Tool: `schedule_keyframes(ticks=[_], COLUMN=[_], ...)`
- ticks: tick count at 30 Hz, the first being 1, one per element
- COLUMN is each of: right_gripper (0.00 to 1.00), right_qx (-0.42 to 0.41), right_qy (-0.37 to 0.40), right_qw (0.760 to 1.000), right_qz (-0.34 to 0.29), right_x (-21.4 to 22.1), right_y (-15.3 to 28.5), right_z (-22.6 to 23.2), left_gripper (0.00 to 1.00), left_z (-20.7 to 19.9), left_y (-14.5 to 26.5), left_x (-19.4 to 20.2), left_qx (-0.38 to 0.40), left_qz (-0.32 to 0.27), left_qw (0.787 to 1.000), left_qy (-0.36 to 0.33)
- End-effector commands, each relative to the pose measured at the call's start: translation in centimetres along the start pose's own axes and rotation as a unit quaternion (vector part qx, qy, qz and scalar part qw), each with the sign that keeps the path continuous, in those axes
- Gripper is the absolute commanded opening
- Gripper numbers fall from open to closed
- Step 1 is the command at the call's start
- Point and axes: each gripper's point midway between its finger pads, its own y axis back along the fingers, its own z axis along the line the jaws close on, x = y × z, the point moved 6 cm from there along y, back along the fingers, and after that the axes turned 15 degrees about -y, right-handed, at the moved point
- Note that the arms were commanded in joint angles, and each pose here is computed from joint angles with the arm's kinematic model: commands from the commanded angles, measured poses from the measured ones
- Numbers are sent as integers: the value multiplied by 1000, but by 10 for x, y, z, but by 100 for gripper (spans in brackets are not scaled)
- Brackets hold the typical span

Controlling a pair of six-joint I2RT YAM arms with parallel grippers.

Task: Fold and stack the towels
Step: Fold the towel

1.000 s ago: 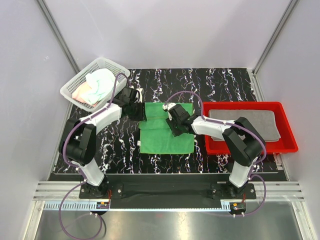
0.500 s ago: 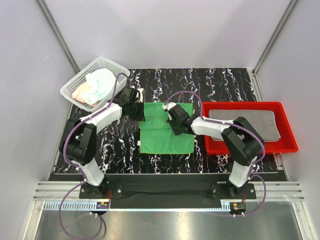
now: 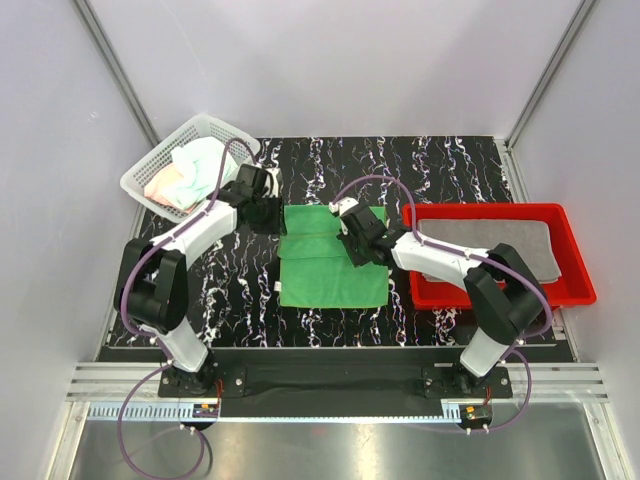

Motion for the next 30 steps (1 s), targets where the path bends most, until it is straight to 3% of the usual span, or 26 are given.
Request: schedule_keyframes(ticks=[1,8,19,20,25,30], right_gripper=[0,0,0,0,0,0], right_qx=[-3,-7,-6,-5,11,52], right_qy=[5,10,12,10,6,-4], right_qw=[1000,999,999,999,999,997], right_qz=[-31,-33,-40,-41,-46,-59], right_x=[-19,-15,-16,-17,-20,-31], right_y=[12,7,6,7,12,32], right_z=[5,5,2,1,-8,-24], left_gripper=[37,38,33,31,0,0], left_z=[13,17,7,5,2,-2], left_y=[6,-14,-30,-30,-30,-11], left_x=[-22,-16,-10,-11,-8,-17], left_qx=[-12,9,68,72,84,76], left_qz=[-22,17,24,23,28,5], left_qw=[999,999,996,996,995,995], left_qy=[-30,-48,-52,-52,-53,-58])
